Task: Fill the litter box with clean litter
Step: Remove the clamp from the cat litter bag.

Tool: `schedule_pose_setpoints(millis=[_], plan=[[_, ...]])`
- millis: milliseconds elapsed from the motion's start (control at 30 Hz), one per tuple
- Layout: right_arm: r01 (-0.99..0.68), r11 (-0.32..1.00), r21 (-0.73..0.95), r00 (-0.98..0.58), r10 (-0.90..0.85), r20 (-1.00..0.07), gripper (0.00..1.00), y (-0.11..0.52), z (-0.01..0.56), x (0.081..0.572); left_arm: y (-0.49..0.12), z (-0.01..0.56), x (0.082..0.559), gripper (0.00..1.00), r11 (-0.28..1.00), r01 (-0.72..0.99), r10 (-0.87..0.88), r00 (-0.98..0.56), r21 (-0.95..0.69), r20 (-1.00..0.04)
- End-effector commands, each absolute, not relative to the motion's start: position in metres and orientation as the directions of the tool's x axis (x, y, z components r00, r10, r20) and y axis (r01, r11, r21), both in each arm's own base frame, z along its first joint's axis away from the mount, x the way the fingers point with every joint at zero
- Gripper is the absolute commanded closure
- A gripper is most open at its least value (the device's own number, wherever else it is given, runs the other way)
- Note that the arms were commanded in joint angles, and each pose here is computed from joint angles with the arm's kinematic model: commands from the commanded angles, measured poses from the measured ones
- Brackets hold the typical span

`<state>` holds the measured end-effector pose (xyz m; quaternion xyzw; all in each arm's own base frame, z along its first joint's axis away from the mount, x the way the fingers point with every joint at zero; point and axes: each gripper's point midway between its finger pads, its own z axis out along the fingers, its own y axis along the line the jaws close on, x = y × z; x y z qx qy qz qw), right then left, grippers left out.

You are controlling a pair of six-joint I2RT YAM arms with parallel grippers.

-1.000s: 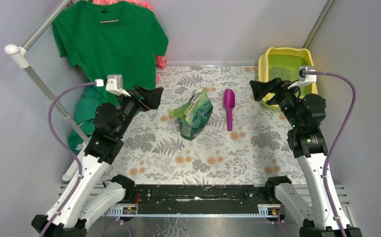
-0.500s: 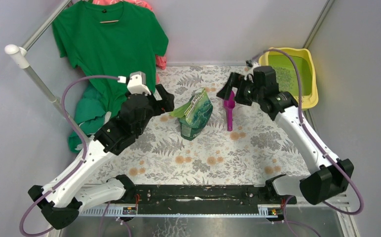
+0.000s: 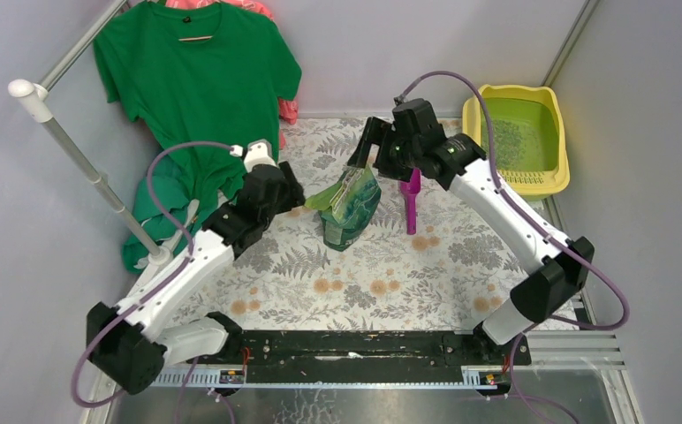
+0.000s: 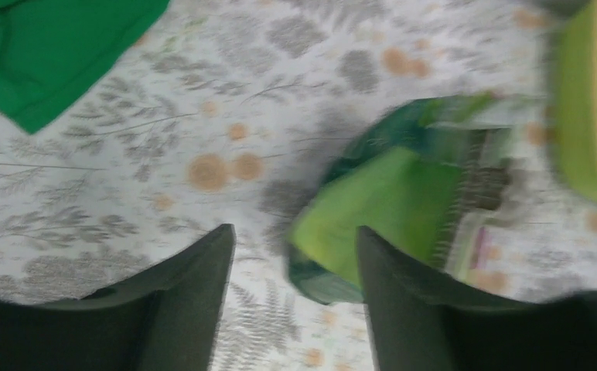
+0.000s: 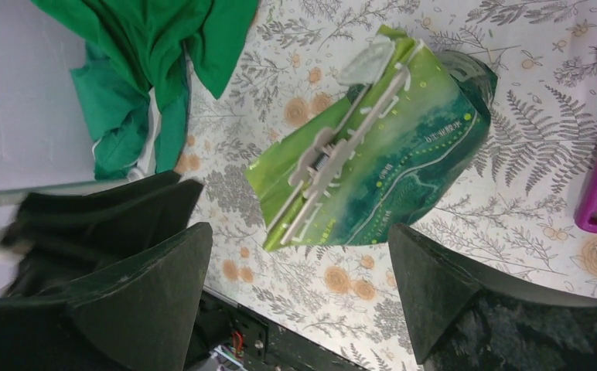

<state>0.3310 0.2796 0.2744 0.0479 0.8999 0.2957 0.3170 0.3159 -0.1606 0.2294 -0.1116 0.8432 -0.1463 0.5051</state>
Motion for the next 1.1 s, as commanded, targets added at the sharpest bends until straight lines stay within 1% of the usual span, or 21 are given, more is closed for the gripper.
schedule_pose_setpoints(millis=[0, 33, 67, 100, 367, 533, 600, 700, 733, 867, 933, 967, 1000, 1033, 1067], plan=[[-0.055, 0.825, 0.563, -0.773, 0.321, -0.547, 0.08, 0.287, 0.294, 0.344, -0.141, 0.192, 0.345, 0.47, 0.878, -0.096, -0.448, -0.513, -0.469, -0.732], [-0.048, 0.831, 0.555, -0.782, 0.314, -0.538, 0.08, 0.29, 0.29, 0.346, -0.138, 0.186, 0.349, 0.54, 0.88, -0.107, -0.446, -0.522, -0.463, -0.727], [-0.038, 0.838, 0.545, -0.792, 0.307, -0.527, 0.07, 0.292, 0.285, 0.347, -0.136, 0.183, 0.353, 0.58, 0.884, -0.112, -0.442, -0.522, -0.455, -0.73], [-0.012, 0.855, 0.518, -0.799, 0.303, -0.52, 0.07, 0.292, 0.274, 0.352, -0.136, 0.18, 0.357, 0.59, 0.886, -0.117, -0.439, -0.523, -0.449, -0.731], [0.069, 0.891, 0.449, -0.836, 0.298, -0.462, 0.1, 0.302, 0.235, 0.362, -0.161, 0.167, 0.38, 0.64, 0.873, -0.072, -0.434, -0.566, -0.482, -0.701], [0.09, 0.898, 0.43, -0.85, 0.294, -0.437, 0.2, 0.308, 0.223, 0.365, -0.178, 0.162, 0.382, 0.65, 0.865, -0.042, -0.43, -0.575, -0.499, -0.696], [0.092, 0.902, 0.423, -0.858, 0.288, -0.426, 0.26, 0.31, 0.219, 0.363, -0.188, 0.157, 0.381, 0.65, 0.874, -0.029, -0.407, -0.589, -0.485, -0.698], [0.086, 0.901, 0.424, -0.866, 0.279, -0.415, 0.38, 0.312, 0.218, 0.358, -0.199, 0.148, 0.38, 0.66, 0.888, -0.026, -0.38, -0.603, -0.459, -0.701], [0.084, 0.902, 0.424, -0.867, 0.276, -0.415, 0.39, 0.312, 0.219, 0.356, -0.202, 0.145, 0.38, 0.67, 0.888, -0.026, -0.378, -0.608, -0.459, -0.698], [0.077, 0.905, 0.418, -0.868, 0.267, -0.418, 0.49, 0.305, 0.222, 0.347, -0.212, 0.138, 0.376, 0.68, 0.887, -0.017, -0.372, -0.619, -0.461, -0.692], [0.072, 0.912, 0.404, -0.875, 0.252, -0.413, 0.62, 0.302, 0.22, 0.343, -0.214, 0.138, 0.375, 0.68, 0.885, -0.014, -0.374, -0.618, -0.466, -0.691], [0.07, 0.915, 0.398, -0.878, 0.246, -0.411, 0.66, 0.3, 0.219, 0.341, -0.215, 0.139, 0.375, 0.68, 0.884, -0.013, -0.375, -0.618, -0.467, -0.691], [0.065, 0.916, 0.397, -0.879, 0.241, -0.411, 0.75, 0.299, 0.219, 0.339, -0.216, 0.14, 0.374, 0.68, 0.884, -0.01, -0.374, -0.617, -0.468, -0.692], [0.062, 0.913, 0.403, -0.879, 0.242, -0.411, 0.91, 0.299, 0.221, 0.337, -0.217, 0.141, 0.373, 0.68, 0.884, -0.007, -0.372, -0.616, -0.467, -0.695], [0.059, 0.909, 0.412, -0.877, 0.244, -0.414, 1.0, 0.298, 0.225, 0.335, -0.217, 0.142, 0.373, 0.68, 0.885, -0.006, -0.37, -0.614, -0.465, -0.697]])
